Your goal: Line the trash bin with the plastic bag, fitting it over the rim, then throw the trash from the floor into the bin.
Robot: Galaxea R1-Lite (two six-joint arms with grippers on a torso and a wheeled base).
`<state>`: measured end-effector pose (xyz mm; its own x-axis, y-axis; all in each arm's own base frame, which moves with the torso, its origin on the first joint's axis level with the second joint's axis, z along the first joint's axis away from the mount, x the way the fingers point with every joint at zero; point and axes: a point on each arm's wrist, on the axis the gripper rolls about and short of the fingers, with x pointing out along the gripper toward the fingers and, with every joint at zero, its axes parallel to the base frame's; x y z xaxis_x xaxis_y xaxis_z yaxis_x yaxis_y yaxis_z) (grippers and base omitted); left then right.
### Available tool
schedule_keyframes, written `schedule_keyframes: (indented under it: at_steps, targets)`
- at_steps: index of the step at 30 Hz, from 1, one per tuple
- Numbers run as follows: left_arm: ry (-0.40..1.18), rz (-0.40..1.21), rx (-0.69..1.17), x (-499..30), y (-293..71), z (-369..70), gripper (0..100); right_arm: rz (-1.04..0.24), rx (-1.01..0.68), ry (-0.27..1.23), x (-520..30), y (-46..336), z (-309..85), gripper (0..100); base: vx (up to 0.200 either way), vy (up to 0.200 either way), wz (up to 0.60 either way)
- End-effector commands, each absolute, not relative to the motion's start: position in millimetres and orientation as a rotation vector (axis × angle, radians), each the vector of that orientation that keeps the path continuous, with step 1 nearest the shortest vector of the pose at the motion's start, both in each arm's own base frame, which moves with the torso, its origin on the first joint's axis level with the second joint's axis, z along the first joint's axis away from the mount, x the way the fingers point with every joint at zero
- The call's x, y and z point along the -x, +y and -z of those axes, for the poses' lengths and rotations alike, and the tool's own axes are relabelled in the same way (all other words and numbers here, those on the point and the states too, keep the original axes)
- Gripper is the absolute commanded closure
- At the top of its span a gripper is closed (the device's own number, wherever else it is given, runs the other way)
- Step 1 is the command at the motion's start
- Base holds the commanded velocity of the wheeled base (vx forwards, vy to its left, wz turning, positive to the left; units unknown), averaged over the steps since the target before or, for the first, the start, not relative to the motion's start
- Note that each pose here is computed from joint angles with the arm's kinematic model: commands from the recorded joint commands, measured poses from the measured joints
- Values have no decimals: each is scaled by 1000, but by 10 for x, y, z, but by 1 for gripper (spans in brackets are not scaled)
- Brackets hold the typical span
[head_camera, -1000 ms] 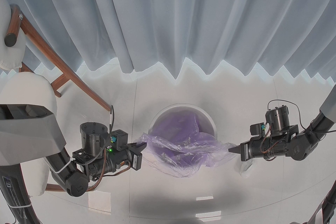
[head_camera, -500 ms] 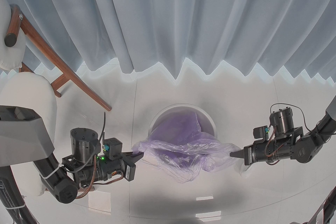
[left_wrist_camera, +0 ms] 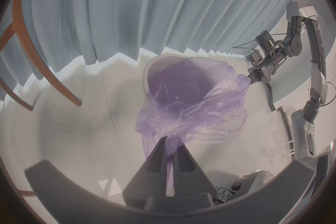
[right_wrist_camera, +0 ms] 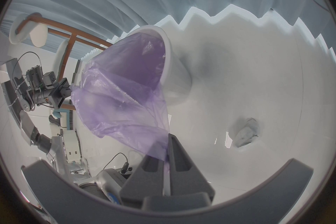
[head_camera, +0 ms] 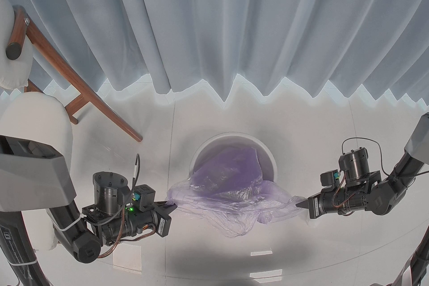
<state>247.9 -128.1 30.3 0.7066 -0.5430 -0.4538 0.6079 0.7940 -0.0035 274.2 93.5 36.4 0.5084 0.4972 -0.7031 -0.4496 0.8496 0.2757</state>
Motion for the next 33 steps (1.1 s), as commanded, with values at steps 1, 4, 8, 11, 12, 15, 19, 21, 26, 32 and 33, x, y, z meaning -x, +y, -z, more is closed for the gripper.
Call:
schedule_keyframes:
  at_steps: [1,4,8,11,12,15,19,21,26,32,33]
  targets:
    - [477,609,-156,-2567,-1290,-197,100,-535,-63,895,-2821,890,-193,100,0,0,0]
    - [436,594,-140,-2683,-1315,-249,100,-526,-61,851,-2872,893,-179,100,0,0,0]
    - [410,557,-125,-2825,-1314,-243,100,-504,-63,783,-2974,912,-189,100,0,0,0]
    - [390,529,-116,-2969,-1277,-228,100,-489,-66,722,-3077,937,-188,100,0,0,0]
    - [387,521,-114,-3006,-1265,-217,100,-488,-67,710,-3107,945,-182,100,0,0,0]
    - [380,509,-110,-3073,-1253,-202,100,-482,-67,684,-3170,956,-191,100,0,0,0]
    - [394,521,-109,-2995,-1226,-216,100,-465,-69,695,-3112,932,-194,100,0,0,0]
    - [407,527,-110,-2903,-1176,-249,100,-466,-65,714,-3028,909,-190,100,0,0,0]
    - [436,548,-132,-2837,-996,-214,100,-435,-77,734,-2946,779,-210,100,0,0,0]
    - [397,588,-159,-2824,-981,-301,100,-441,-94,746,-2857,699,-332,100,0,0,0]
    - [396,591,-162,-2822,-986,-301,100,-445,-94,754,-2838,705,-345,100,0,0,0]
